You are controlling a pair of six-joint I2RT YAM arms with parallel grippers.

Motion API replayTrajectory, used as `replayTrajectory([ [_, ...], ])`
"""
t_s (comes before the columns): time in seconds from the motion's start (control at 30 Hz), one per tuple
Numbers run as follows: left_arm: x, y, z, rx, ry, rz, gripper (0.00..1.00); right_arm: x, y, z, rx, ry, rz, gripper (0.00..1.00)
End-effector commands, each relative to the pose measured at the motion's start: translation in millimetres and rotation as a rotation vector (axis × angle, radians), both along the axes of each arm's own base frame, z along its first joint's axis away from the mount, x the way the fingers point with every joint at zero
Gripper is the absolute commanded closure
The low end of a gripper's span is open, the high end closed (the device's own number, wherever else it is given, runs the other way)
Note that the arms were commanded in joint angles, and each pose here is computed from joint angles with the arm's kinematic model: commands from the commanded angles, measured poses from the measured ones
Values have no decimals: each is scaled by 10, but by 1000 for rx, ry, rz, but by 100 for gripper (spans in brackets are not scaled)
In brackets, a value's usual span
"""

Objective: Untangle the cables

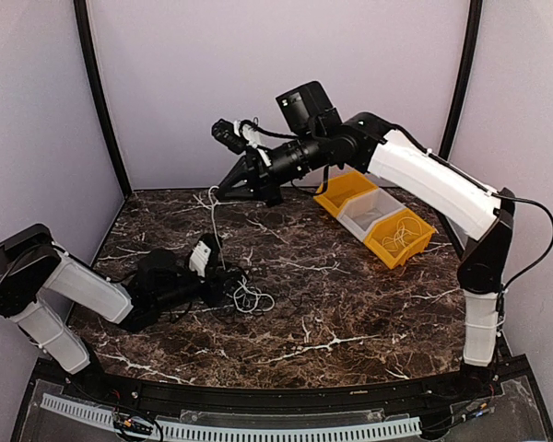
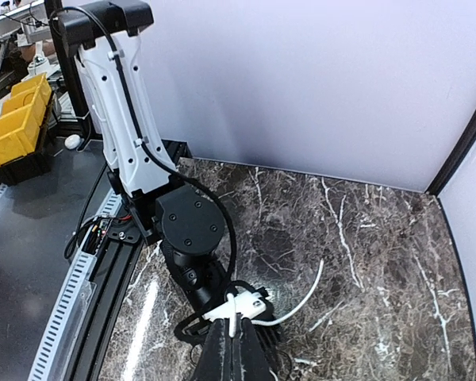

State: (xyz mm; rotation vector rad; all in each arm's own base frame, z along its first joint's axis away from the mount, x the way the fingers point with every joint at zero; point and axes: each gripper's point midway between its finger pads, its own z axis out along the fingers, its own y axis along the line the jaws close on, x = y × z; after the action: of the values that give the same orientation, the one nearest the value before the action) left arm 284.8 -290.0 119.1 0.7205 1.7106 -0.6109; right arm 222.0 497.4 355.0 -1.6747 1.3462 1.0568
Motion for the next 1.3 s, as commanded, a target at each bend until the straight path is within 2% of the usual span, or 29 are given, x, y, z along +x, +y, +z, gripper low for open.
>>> replayTrajectory([
  [0.0,9,-39,74,4,-54,-18,62,119,-315,582,120,-85,27,100],
  [0.23,12,-5,-127,54,-6,-4,64,440,-719,1020,204,-142,-33,100],
  [0.37,1,-104,-188,63,38,-47,72,544,-752,874,157,-158,-71,100],
  [0.47,13,-83,-148,62,35,-32,74,582,-814,765,137,-133,-83,100],
  [0.6,-10,27,-90,77,22,-1,76,744,-979,386,82,-83,-152,100],
  [0.9,-45,141,98,50,-1,37,80,908,-1687,-1270,-181,66,-358,100],
  [1.07,-19,102,100,53,5,32,82,891,-2028,-1984,-299,88,-479,100],
  [1.13,-14,102,81,57,10,33,82,860,-2085,-2098,-316,98,-496,100],
  [1.2,-31,85,101,46,21,26,77,820,-2075,-2075,-307,110,-484,100],
  [1.27,-39,39,154,32,56,12,66,815,-2033,-1953,-283,112,-469,100],
])
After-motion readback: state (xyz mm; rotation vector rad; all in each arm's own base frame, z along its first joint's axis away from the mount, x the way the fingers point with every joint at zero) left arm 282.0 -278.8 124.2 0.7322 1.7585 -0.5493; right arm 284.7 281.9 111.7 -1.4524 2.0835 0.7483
